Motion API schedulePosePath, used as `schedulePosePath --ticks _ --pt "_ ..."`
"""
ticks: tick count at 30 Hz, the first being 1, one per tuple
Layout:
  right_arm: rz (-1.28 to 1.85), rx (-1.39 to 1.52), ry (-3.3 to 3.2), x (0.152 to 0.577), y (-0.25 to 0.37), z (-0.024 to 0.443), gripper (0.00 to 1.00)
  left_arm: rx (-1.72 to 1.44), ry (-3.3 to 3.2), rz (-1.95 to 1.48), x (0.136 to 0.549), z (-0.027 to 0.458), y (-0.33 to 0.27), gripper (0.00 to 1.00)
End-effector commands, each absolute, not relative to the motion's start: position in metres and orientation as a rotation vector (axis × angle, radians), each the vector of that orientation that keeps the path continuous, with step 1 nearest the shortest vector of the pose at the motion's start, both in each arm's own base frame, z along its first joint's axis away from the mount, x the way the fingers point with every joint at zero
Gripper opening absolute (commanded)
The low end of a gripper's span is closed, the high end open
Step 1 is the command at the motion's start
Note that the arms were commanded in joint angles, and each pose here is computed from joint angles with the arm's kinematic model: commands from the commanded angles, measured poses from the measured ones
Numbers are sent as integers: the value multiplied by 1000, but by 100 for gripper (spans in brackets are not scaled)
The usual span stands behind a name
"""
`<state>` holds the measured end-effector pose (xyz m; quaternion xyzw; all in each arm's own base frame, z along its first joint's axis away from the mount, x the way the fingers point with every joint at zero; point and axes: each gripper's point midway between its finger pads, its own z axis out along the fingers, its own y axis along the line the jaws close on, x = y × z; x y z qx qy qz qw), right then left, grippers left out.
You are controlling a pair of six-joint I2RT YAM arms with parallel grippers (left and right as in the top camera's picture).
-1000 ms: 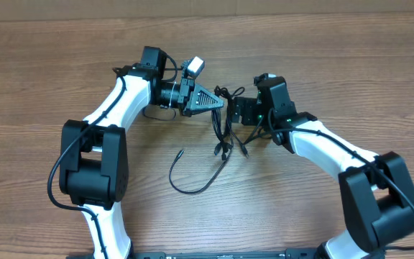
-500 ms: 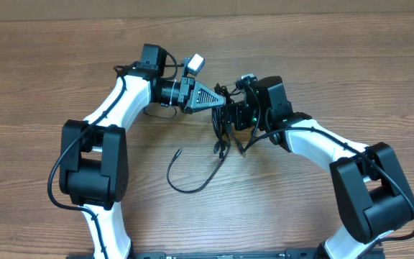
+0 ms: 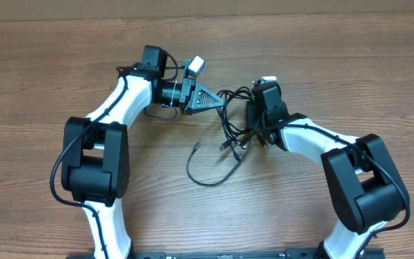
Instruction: Untangle cables
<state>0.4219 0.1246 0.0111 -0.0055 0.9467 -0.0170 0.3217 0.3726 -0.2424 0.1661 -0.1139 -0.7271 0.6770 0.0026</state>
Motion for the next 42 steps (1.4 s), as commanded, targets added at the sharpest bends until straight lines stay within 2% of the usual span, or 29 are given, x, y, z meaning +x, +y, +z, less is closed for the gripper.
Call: schedulePosePath --ticks 1,7,13,18,24,27,30,34,42 --pt "-530 167 2437 413 39 11 54 -317 -2264 2228 389 188 -216 4" --pt "-576 198 2456 409 23 9 54 -87 -2618 1829 403 131 -185 4" --pt "-572 197 2450 411 23 12 54 118 -2823 1362 399 82 -149 4" --pt "-283 91 2524 420 63 20 54 211 -2910 1048 391 57 -125 8" --pt "84 1 2594 413 110 39 53 147 -2933 931 383 49 -134 13" --pt "248 -18 2656 399 126 43 53 85 -2974 852 382 43 -144 19" --pt "457 -53 2739 377 147 39 53 80 -3030 706 383 35 -148 20" --pt "592 -80 2830 351 161 36 54 36 -3061 719 388 36 -164 20" --pt "647 -104 2841 345 170 37 57 -10 -3137 868 412 45 -191 34"
